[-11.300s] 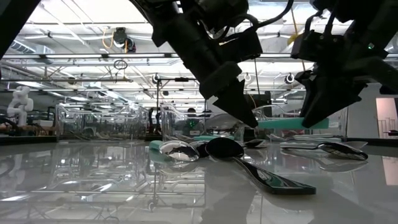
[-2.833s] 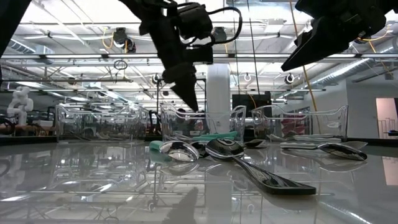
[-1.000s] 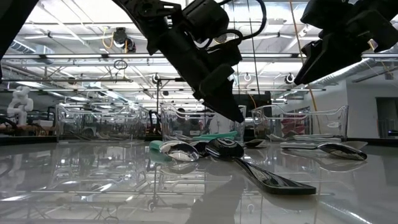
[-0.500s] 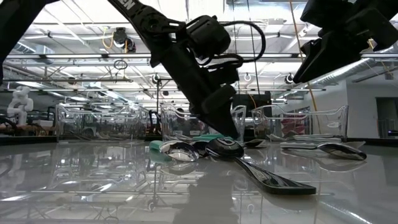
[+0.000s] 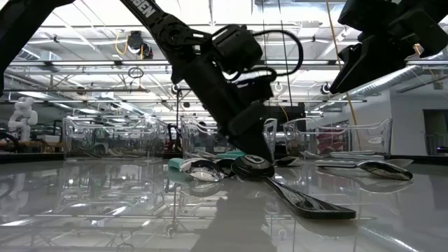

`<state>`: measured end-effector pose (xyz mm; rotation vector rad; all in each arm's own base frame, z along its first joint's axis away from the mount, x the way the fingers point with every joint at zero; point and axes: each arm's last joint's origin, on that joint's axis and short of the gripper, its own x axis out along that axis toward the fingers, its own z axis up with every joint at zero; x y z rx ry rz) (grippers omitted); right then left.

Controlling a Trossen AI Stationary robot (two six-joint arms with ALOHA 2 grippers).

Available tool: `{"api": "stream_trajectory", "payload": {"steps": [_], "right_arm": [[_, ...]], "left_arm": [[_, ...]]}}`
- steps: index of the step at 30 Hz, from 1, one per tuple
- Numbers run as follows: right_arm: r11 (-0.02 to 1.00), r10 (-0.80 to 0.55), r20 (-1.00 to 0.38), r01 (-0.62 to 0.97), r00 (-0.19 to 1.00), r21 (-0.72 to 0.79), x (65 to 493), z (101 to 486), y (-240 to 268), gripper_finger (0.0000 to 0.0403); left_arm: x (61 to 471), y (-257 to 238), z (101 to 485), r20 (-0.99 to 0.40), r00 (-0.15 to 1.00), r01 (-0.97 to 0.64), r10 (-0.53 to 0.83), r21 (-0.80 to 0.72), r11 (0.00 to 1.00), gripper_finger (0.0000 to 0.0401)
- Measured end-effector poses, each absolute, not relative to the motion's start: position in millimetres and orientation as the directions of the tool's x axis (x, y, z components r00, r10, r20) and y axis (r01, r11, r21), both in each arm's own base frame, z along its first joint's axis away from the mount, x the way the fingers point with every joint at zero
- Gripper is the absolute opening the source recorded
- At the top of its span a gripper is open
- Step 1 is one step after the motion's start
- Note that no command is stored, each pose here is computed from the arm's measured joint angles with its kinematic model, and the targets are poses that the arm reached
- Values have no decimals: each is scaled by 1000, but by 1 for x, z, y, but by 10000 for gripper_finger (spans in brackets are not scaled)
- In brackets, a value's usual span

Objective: Sort silverware by color (type)
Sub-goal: Put the black spoon into the left transparent bin

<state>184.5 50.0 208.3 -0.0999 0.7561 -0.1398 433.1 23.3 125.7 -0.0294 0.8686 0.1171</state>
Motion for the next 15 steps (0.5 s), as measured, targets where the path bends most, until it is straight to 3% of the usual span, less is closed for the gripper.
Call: {"api": "stream_trajectory", "payload": {"steps": [7,15], "right_arm": [[986,-160,-671,88,724,-140,185,209,50,136],[986,-160,-671,80,724,-149,185,209,50,136]], "left_arm": [[436,25,119,-769,634,-129,83,1,992,205],[434,25,117,-781,619,-109,77,12,994,106]]}}
